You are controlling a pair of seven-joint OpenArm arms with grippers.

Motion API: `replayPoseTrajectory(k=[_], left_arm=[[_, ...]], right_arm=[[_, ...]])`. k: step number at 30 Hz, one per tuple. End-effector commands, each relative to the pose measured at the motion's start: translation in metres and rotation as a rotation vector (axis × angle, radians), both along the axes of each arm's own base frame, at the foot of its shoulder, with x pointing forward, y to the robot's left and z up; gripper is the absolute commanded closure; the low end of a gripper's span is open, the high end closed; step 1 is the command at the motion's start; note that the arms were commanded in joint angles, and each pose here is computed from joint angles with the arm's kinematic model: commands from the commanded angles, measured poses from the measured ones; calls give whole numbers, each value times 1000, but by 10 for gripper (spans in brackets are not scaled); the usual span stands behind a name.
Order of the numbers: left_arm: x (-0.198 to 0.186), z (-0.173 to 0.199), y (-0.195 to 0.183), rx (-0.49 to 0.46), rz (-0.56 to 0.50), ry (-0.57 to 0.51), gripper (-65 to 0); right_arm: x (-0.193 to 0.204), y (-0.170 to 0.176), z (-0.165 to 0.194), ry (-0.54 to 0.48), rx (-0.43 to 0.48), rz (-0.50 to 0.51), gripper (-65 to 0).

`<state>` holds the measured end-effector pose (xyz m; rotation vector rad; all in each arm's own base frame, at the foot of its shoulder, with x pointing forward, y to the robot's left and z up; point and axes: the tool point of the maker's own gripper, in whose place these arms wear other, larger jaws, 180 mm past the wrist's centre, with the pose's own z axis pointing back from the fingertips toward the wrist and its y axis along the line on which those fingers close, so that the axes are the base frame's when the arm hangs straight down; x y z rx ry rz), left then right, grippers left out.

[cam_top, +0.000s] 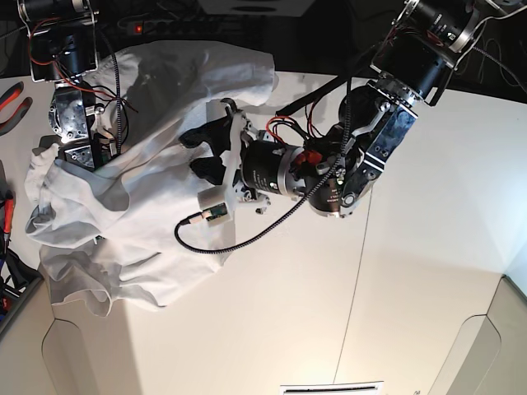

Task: Layout the t-shirt on the table in an organized manner, then fold the t-shirt properly
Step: 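Carry the lifted fabric with the left gripper toward the right gripper, then release the fabric with the left gripper and lift it off the shirt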

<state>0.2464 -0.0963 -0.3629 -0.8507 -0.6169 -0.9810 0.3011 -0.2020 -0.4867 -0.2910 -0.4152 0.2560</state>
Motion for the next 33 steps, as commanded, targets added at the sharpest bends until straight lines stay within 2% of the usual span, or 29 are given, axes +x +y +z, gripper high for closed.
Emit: replayPoseTrajectory(k=[1, 2, 4, 7, 9, 10, 22, 24, 25, 27, 28, 33], left_arm=[[8, 18, -7, -55, -1, -38, -343], [9, 18, -7, -56, 0, -40, -339], [11, 19, -7, -55, 1, -47, -284], [16, 23, -8, -72, 14, -75, -143], [17, 25, -9, -80, 18, -82, -27], [17, 25, -10, -77, 17, -86, 0], [40, 35, -17, -44, 29, -211, 0], [40, 30, -12, 9, 10, -196, 0], [38, 27, -10, 33, -1, -177, -76], [33, 23, -6, 72, -25, -135, -280], [31, 22, -5, 77, -34, -117, -333], [17, 21, 4, 71, -76, -12, -346]], right_arm=[[-14, 11, -11, 73, 51, 12, 0], [-14, 11, -11, 73, 51, 12, 0], [-14, 11, -11, 73, 51, 12, 0], [-14, 11, -11, 73, 51, 12, 0], [-14, 11, -11, 73, 51, 12, 0], [-14, 11, -11, 73, 51, 12, 0], [-14, 11, -11, 73, 50, 12, 0], [-14, 11, -11, 73, 51, 12, 0], [-14, 11, -11, 73, 51, 12, 0], [-14, 11, -11, 73, 50, 12, 0], [-14, 11, -11, 73, 50, 12, 0], [-14, 11, -11, 73, 50, 12, 0]])
